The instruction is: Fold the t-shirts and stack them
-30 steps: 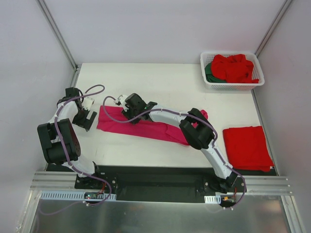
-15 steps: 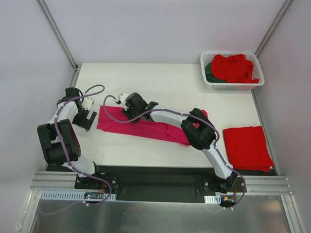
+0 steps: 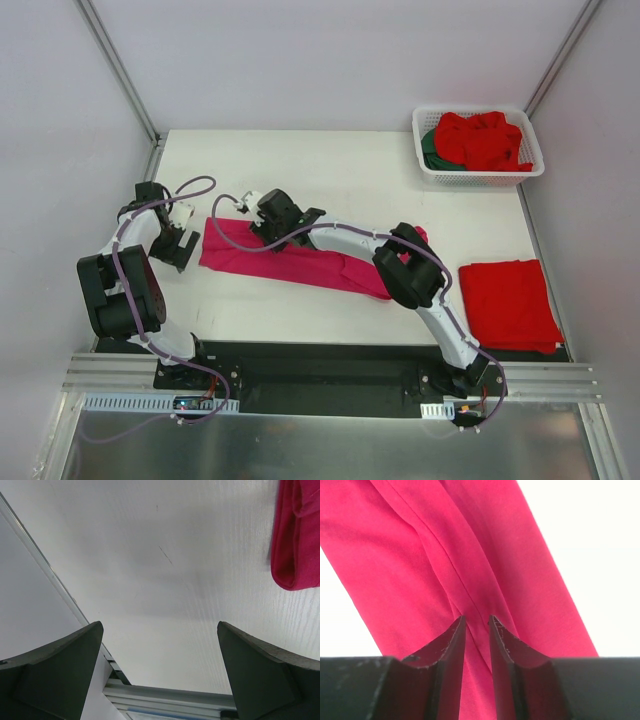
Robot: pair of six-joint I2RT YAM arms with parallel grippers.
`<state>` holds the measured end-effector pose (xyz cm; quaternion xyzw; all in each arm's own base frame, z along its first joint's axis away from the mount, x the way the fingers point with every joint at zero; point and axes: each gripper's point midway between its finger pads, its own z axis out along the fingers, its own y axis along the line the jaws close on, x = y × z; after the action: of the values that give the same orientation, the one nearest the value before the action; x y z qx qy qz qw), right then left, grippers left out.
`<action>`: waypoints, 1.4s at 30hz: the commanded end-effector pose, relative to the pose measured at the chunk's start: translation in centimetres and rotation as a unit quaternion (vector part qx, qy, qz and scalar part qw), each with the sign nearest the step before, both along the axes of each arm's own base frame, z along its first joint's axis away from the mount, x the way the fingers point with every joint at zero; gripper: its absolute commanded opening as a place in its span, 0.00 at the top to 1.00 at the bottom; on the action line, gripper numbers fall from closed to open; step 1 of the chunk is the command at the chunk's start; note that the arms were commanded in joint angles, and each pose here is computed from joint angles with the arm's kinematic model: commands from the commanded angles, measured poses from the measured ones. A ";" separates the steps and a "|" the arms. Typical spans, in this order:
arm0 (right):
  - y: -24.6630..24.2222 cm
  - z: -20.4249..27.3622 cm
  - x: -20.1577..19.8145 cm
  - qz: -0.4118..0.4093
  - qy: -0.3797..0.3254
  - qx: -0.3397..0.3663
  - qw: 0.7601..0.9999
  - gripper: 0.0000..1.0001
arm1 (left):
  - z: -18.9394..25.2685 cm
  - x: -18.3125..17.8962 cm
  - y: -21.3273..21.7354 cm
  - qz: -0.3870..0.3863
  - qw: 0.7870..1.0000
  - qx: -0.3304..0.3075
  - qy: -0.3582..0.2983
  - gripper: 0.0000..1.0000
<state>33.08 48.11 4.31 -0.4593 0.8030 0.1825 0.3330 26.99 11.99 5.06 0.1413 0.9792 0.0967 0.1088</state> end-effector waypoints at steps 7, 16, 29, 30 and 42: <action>1.7 2.3 0.4 0.010 -0.005 0.029 1.000 0.72 | 0.9 -0.4 -0.1 0.005 1.000 -0.004 -0.010 0.01; 1.6 1.4 0.0 0.012 0.005 0.024 1.000 0.72 | 1.0 -0.2 -0.1 0.005 1.000 -0.005 -0.011 0.01; 1.7 1.8 0.1 0.013 -0.001 0.023 1.000 0.82 | 1.2 -0.1 0.0 0.003 1.000 -0.003 -0.012 0.01; 1.7 1.9 0.1 0.013 -0.001 0.024 1.000 0.87 | 1.2 -0.1 0.0 0.003 1.000 -0.003 -0.013 0.01; 2.1 2.1 -2.2 0.029 0.012 0.024 0.999 0.99 | 1.0 -0.3 0.0 0.004 1.000 -0.002 -0.010 0.01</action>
<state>32.40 48.61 3.46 -0.4665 0.8041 0.1916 0.3149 27.02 11.97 5.09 0.1416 0.9791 0.0964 0.1098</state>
